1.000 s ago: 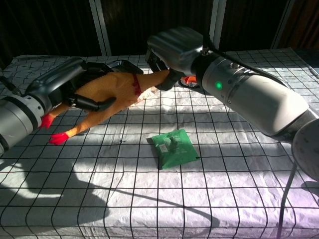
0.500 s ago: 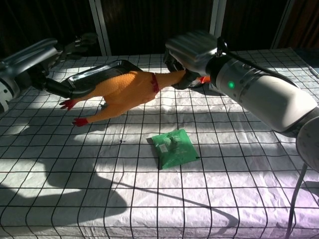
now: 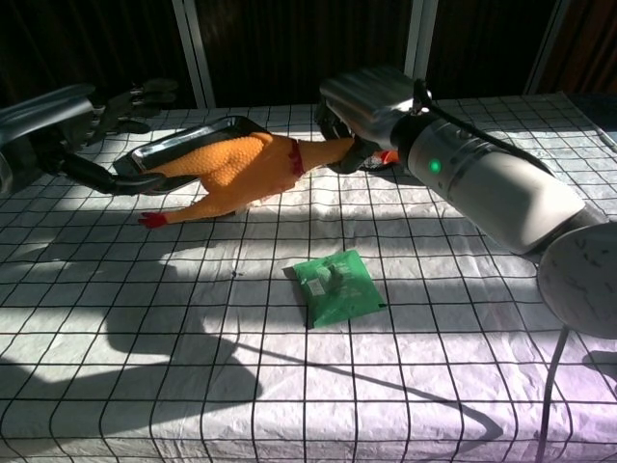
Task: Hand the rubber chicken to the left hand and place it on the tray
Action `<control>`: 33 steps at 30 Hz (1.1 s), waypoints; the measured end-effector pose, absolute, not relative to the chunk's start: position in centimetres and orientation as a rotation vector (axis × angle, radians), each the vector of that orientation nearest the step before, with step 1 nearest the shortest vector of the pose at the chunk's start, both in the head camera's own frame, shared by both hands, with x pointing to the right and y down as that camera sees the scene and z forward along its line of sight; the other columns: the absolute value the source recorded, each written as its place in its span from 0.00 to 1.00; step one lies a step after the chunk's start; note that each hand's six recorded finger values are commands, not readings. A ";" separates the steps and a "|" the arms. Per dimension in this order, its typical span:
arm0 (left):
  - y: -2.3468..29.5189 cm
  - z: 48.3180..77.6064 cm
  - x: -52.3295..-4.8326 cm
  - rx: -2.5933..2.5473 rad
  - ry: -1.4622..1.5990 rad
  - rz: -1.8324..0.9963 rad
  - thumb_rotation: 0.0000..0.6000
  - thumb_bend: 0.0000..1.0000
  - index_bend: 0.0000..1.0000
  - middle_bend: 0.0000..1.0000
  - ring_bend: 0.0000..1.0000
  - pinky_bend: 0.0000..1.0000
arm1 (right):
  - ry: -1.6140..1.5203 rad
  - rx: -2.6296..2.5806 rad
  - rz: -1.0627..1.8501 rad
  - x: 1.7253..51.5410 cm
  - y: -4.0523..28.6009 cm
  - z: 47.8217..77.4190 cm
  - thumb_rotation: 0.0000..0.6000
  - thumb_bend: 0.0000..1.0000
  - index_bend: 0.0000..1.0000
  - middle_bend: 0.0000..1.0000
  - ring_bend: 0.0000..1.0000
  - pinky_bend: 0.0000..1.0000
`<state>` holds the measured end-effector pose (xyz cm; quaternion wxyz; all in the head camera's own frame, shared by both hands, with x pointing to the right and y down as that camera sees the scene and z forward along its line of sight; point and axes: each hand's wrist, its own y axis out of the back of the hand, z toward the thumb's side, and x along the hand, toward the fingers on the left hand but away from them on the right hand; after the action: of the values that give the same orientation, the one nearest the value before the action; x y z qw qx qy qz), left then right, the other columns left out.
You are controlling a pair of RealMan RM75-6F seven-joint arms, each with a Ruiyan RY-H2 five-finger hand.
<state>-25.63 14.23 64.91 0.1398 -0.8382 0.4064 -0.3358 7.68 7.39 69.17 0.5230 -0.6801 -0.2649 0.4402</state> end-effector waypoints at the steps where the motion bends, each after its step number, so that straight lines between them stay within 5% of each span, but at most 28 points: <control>1: 14.3 65.1 -25.0 -2.442 1.166 -0.963 1.00 0.27 0.00 0.00 0.00 0.08 | -0.635 -1.631 1.047 7.4 7.5 69.1 1.00 0.30 0.90 0.73 0.93 0.96; 7: 14.3 66.1 -22.2 -2.476 1.134 -0.945 1.00 0.27 0.00 0.00 0.00 0.12 | -0.639 -1.640 1.012 5.6 8.1 68.4 1.00 0.29 0.90 0.73 0.93 0.96; 11: 14.2 66.8 -21.3 -2.467 1.134 -0.977 1.00 0.27 0.05 0.04 0.06 0.37 | -0.660 -1.657 0.992 4.4 8.6 68.0 1.00 0.29 0.90 0.73 0.93 0.96; 17: 13.9 67.7 -20.2 -2.439 1.224 -1.026 1.00 0.38 0.37 0.48 0.52 0.84 | -0.674 -1.652 0.971 3.7 9.0 67.3 1.00 0.29 0.90 0.73 0.93 0.96; 23: 13.5 67.3 -20.3 -2.373 1.288 -1.029 1.00 0.73 0.68 0.81 0.81 1.00 | -0.694 -1.653 0.970 4.0 8.8 67.0 1.00 0.29 0.88 0.73 0.93 0.95; 26: 13.3 67.1 -20.5 -2.339 1.301 -1.043 1.00 0.77 0.72 0.85 0.84 1.00 | -0.702 -1.663 0.963 4.3 8.7 66.9 1.00 0.29 0.57 0.68 0.84 0.86; 28: 13.2 67.1 -20.7 -2.320 1.292 -1.056 1.00 0.76 0.72 0.85 0.84 1.00 | -0.706 -1.685 0.956 4.7 8.8 66.8 1.00 0.29 0.15 0.42 0.54 0.61; 29: 13.0 67.0 -20.9 -2.310 1.286 -1.063 1.00 0.76 0.72 0.85 0.84 1.00 | -0.707 -1.697 0.954 4.9 8.8 66.7 1.00 0.26 0.03 0.27 0.37 0.49; 31: 12.3 66.9 -21.4 -2.280 1.270 -1.075 1.00 0.75 0.72 0.85 0.84 1.00 | -0.709 -1.716 0.951 5.7 8.7 66.3 1.00 0.19 0.00 0.10 0.17 0.36; 33: 11.4 67.0 -22.0 -2.250 1.255 -1.091 1.00 0.75 0.72 0.86 0.84 1.00 | -0.717 -1.731 0.947 6.7 8.4 65.7 1.00 0.14 0.00 0.04 0.10 0.31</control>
<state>-22.03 11.43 67.04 0.1711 -0.7922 0.4421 -0.3842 6.72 8.39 65.67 0.4980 -0.7151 -0.2962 0.3911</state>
